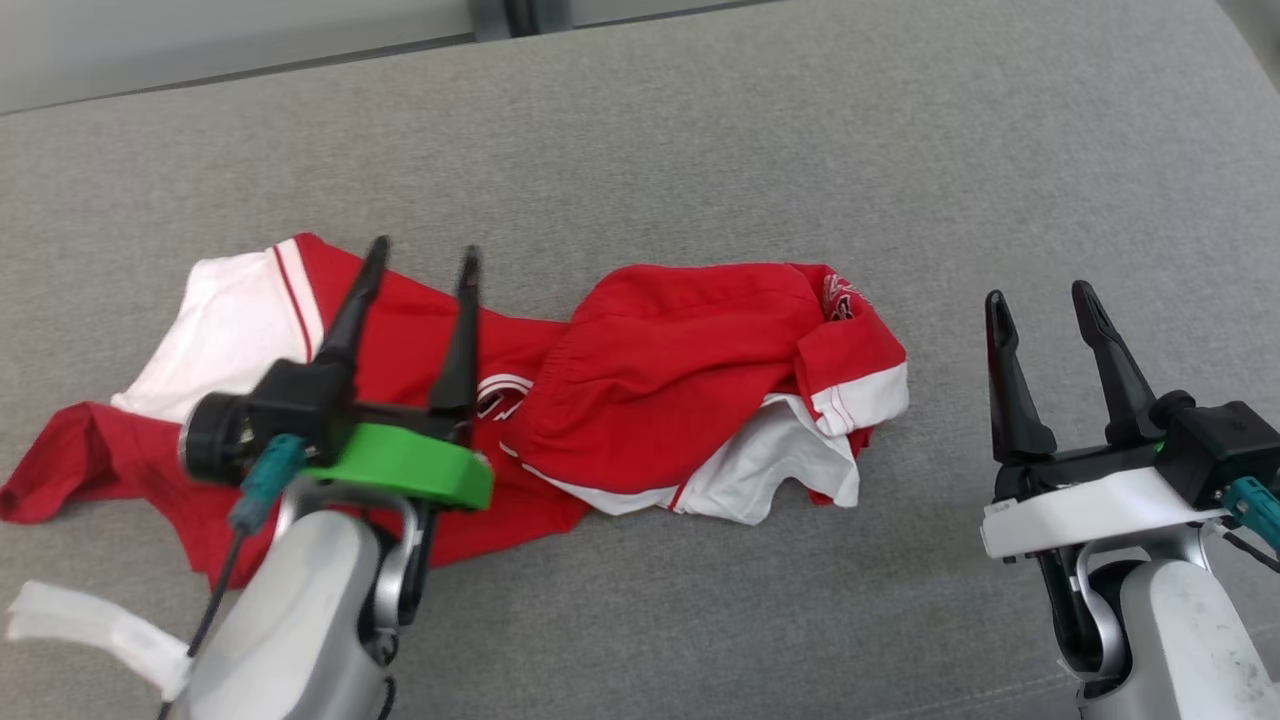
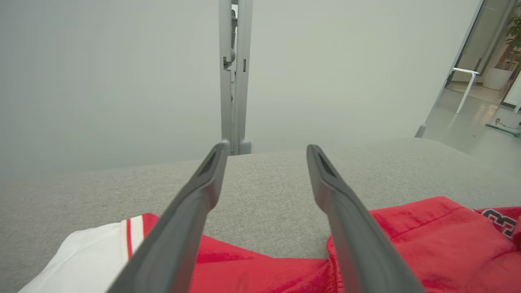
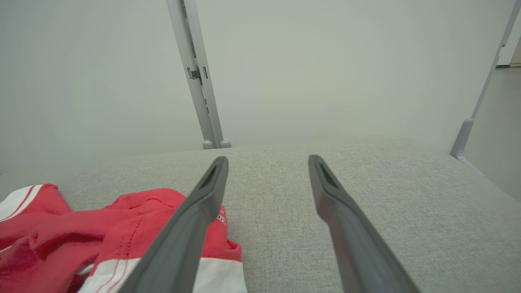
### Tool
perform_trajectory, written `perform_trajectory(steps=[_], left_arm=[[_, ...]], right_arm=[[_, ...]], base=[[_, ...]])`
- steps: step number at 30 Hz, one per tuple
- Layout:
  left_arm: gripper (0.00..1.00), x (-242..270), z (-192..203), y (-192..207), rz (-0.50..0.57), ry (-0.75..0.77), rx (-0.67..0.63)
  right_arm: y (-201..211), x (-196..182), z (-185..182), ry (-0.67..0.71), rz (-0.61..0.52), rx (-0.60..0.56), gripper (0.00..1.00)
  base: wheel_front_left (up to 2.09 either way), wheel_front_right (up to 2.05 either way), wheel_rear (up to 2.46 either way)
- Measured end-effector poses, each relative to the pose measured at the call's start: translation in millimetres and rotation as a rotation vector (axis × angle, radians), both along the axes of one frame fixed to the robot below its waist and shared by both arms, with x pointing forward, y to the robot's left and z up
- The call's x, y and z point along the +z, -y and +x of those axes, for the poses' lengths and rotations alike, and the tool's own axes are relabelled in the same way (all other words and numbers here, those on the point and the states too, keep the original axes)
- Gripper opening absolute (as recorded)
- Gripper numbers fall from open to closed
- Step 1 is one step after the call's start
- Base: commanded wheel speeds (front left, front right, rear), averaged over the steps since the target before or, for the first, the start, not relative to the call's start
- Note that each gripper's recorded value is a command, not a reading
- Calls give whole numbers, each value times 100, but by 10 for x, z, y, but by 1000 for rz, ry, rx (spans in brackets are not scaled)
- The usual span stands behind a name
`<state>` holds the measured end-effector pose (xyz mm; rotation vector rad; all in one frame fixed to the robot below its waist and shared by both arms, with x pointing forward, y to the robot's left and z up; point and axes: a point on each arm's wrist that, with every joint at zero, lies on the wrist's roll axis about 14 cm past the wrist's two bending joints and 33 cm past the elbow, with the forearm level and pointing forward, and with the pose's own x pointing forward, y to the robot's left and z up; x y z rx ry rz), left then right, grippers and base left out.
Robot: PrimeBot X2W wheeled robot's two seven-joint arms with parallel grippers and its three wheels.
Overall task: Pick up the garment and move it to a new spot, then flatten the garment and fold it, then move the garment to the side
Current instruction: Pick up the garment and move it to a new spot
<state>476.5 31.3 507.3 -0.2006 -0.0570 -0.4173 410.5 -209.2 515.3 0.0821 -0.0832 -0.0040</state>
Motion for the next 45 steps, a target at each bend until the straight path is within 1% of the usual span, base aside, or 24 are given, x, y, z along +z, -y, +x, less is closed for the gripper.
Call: perform_trajectory(steps=[1,5,8,11,18,28,32,45], left_arm=[[100,-1,3,-207,5,-4,60],[100,9,-93,-824,30,-10,222],[100,45,-208,-1124,40,-7,295],[100,49,-338,-1268,45,-9,322],[100,41,-591,-1275,61,-9,303],[100,-20,-770,-1231,70,-25,290],[100,-11,-785,-1220,73,-21,284],[100,-107,-781,-1231,88,-45,284]], right_arm=[[-43,22,10,4,1,13,100],[-184,90,13,15,7,55,100],[-266,139,-10,21,10,79,100],[-334,188,-49,30,13,99,100],[-385,211,-216,19,17,113,100],[-341,216,-430,6,27,95,100],[-320,228,-475,6,28,88,100],[-307,233,-466,6,32,80,100]], base=[[0,0,0],[0,0,0],[0,0,0],[0,0,0],[0,0,0],[0,0,0],[0,0,0],[0,0,0]])
